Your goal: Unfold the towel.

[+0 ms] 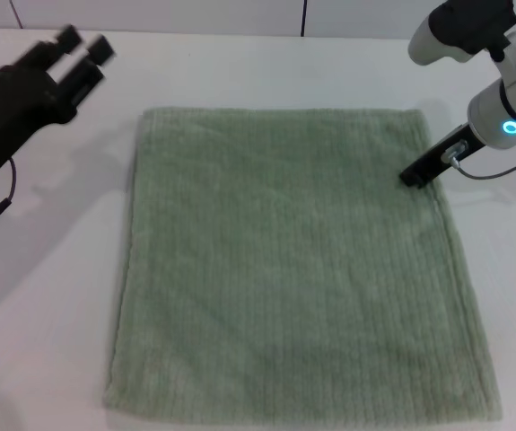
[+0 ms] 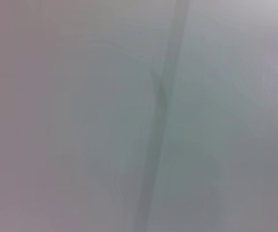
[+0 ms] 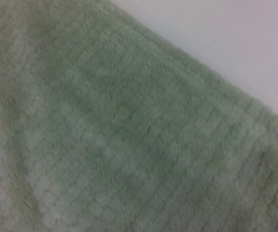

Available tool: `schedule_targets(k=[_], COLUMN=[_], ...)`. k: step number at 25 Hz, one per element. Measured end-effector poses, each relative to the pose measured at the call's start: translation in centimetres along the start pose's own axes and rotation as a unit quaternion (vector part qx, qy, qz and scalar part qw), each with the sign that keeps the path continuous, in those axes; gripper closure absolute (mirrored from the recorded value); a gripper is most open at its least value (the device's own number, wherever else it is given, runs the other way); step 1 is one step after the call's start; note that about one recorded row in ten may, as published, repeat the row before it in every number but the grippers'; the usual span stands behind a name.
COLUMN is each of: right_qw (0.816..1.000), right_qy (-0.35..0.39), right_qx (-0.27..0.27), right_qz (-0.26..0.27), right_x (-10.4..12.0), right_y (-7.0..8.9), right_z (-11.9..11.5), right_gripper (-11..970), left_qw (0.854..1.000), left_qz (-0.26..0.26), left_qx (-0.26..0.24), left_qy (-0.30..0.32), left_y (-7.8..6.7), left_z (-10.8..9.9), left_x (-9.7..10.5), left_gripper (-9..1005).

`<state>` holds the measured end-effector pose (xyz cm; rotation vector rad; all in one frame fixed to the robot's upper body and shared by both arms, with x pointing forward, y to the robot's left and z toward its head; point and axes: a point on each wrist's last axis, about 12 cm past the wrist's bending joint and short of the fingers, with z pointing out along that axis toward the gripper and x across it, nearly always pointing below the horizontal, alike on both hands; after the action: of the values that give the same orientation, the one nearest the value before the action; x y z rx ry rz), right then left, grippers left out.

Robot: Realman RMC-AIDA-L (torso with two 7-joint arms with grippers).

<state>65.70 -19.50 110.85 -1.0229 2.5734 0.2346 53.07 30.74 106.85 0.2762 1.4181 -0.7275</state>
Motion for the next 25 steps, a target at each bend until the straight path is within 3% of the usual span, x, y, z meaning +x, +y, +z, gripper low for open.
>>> schedule_targets(k=[5, 6, 13, 17, 18, 20, 21, 22, 25], right_qw=[1.0, 1.0, 0.995, 0.985, 0.977, 0.972, 0.956, 0.956, 0.922], right_qy=[-0.013, -0.025, -0.062, -0.114, -0.157, -0.182, -0.235, -0.235, -0.323], right_qx=[0.005, 0.011, 0.064, 0.095, 0.103, 0.109, 0.126, 0.126, 0.161], right_qz=[-0.006, -0.011, -0.043, -0.085, -0.098, -0.104, -0.121, -0.121, -0.143], right_x=[-1.2, -2.2, -5.4, -6.6, -6.9, -6.8, -6.4, -6.4, -5.0], right_y=[0.2, 0.3, 1.9, 3.7, 4.7, 5.2, 6.0, 6.0, 7.4], right_z=[-0.5, -1.0, -2.6, -2.8, -2.4, -2.3, -2.1, -2.1, -1.5], right_gripper=[910, 909, 907, 906, 906, 905, 905, 904, 904], left_qw=[0.992, 0.984, 0.965, 0.96, 0.96, 0.957, 0.957, 0.957, 0.955], left_qz=[0.034, 0.042, 0.02, 0.006, 0.006, 0.0, -0.001, -0.001, 0.003], left_qx=[-0.123, -0.174, -0.258, -0.278, -0.278, -0.287, -0.289, -0.289, -0.292], left_qy=[-0.022, -0.005, 0.037, 0.031, 0.031, 0.032, 0.036, 0.036, 0.043], left_y=[0.6, 1.1, 2.7, 2.9, 2.9, 3.0, 3.0, 3.0, 3.1], left_z=[0.7, 1.3, 2.0, 2.0, 2.0, 1.9, 2.0, 2.0, 2.1], left_x=[1.9, 2.7, 3.6, 3.7, 3.7, 3.8, 3.9, 3.9, 4.0], left_gripper=[456, 458, 461, 460, 460, 460, 460, 459, 457])
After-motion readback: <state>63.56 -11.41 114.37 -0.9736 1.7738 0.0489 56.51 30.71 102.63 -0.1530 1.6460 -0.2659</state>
